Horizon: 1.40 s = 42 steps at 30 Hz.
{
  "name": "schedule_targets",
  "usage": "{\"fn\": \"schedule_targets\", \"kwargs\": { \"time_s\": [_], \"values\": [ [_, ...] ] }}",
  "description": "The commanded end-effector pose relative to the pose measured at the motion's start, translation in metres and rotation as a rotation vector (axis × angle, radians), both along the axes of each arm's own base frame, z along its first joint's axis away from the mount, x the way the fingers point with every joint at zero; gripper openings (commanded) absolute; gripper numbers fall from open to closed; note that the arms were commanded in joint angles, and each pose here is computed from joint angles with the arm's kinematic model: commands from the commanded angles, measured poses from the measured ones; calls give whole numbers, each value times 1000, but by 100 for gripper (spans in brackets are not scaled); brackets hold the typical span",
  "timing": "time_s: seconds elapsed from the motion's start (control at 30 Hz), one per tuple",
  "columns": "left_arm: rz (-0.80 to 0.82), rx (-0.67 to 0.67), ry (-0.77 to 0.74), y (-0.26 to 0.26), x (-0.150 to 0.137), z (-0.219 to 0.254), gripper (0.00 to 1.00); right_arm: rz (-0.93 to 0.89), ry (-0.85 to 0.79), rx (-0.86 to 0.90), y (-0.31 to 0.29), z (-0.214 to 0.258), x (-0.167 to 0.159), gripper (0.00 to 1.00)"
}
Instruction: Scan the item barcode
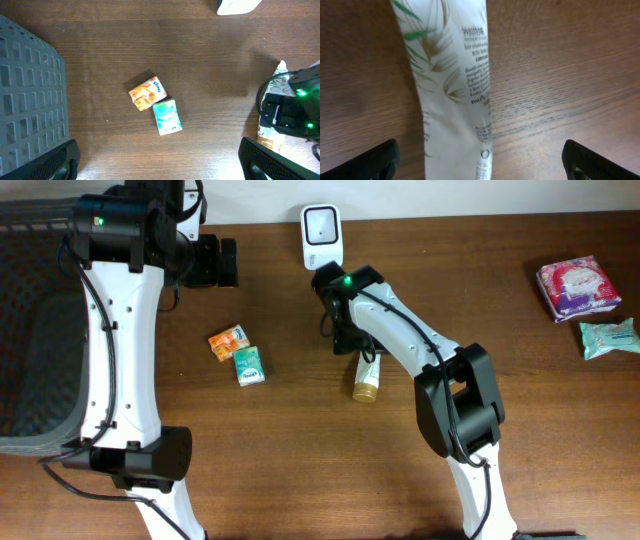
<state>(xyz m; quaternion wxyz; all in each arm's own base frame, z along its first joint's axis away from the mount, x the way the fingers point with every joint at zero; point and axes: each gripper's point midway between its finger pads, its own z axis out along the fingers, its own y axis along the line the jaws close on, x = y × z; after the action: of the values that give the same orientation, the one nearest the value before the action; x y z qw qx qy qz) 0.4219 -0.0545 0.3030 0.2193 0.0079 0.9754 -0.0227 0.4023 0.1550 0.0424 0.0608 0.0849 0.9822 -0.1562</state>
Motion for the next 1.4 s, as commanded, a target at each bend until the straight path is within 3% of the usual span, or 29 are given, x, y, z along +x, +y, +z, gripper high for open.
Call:
{"fn": "schedule_targets", "kwargs": {
  "time_s": [0.0,0.23,0.63,0.83,0.93,1.13,1.37],
  "values": [
    [10,3,-2,2,0,0,99,-14,2,-25,-7,-17,-4,99],
    [10,3,-2,2,0,0,99,-102,46,18,-38,-22,0,99],
    [14,3,-2,4,1,0,99,-28,178,135,-53,-46,-13,99],
    [18,3,-2,5,1,0,99,200,253,556,7,-44,-15,99],
    [18,3,-2,6,1,0,99,173,257,565,-1,-37,-14,99],
    [18,3,-2,6,1,0,99,187,153,582,-8,20,-4,99],
    [18,3,-2,6,1,0,99,154,169,534,-14,23,-10,99]
  ]
}}
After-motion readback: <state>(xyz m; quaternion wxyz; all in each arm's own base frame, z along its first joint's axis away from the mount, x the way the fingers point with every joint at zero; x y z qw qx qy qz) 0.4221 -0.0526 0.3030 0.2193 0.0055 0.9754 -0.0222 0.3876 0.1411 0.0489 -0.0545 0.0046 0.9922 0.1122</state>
